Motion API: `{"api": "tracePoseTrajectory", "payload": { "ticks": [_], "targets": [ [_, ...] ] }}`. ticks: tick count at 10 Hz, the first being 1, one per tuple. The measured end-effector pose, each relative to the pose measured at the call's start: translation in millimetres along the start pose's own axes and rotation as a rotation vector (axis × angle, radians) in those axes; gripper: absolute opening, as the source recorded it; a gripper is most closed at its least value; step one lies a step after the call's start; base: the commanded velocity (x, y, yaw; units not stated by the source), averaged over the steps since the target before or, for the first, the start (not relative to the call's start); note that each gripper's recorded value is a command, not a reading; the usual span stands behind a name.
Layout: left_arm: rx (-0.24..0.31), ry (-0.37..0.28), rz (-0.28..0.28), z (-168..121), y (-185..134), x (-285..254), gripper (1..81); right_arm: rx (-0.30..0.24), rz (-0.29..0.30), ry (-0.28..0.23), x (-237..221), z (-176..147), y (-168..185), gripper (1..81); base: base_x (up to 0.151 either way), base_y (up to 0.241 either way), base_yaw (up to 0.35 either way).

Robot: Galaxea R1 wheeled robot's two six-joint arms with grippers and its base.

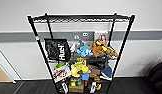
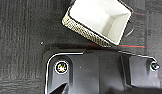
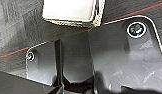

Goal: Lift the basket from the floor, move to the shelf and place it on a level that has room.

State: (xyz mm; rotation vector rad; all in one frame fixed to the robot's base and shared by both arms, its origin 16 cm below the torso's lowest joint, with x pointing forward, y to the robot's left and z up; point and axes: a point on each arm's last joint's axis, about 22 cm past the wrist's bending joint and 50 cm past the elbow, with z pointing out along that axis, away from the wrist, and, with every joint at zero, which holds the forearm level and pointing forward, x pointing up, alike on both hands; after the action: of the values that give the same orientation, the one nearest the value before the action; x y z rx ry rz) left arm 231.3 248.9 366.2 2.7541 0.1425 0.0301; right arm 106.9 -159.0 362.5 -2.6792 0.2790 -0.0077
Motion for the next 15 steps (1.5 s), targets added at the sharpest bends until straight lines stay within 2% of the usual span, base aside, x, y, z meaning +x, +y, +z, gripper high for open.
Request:
{"api": "tracePoseTrajectory", "payload": {
  "ticks": [4,6,9,12,15],
  "targets": [
    [0.005,0.018,0.019,15.5,-6.4,40.9,81.1,0.016,0.0,0.039,31.0,25.8,-3.3,81.1,0.0,0.0,0.0],
    [-0.001,0.063,0.038,22.3,-4.4,77.3,81.1,0.022,-0.011,0.059,46.9,38.1,-1.5,81.1,0.0,0.0,0.0],
    [-0.002,0.068,0.042,34.9,-8.1,98.5,81.1,0.027,-0.027,0.089,72.0,56.2,3.3,81.1,0.0,0.0,0.0],
    [0.0,0.101,0.062,44.0,-11.9,129.2,81.1,0.037,-0.037,0.121,99.5,70.7,5.5,81.1,0.0,0.0,0.0],
    [-0.001,0.111,0.065,56.7,-16.8,151.3,81.1,0.072,-0.062,0.184,163.0,78.5,3.2,81.1,0.0,0.0,0.0]
  ]
}}
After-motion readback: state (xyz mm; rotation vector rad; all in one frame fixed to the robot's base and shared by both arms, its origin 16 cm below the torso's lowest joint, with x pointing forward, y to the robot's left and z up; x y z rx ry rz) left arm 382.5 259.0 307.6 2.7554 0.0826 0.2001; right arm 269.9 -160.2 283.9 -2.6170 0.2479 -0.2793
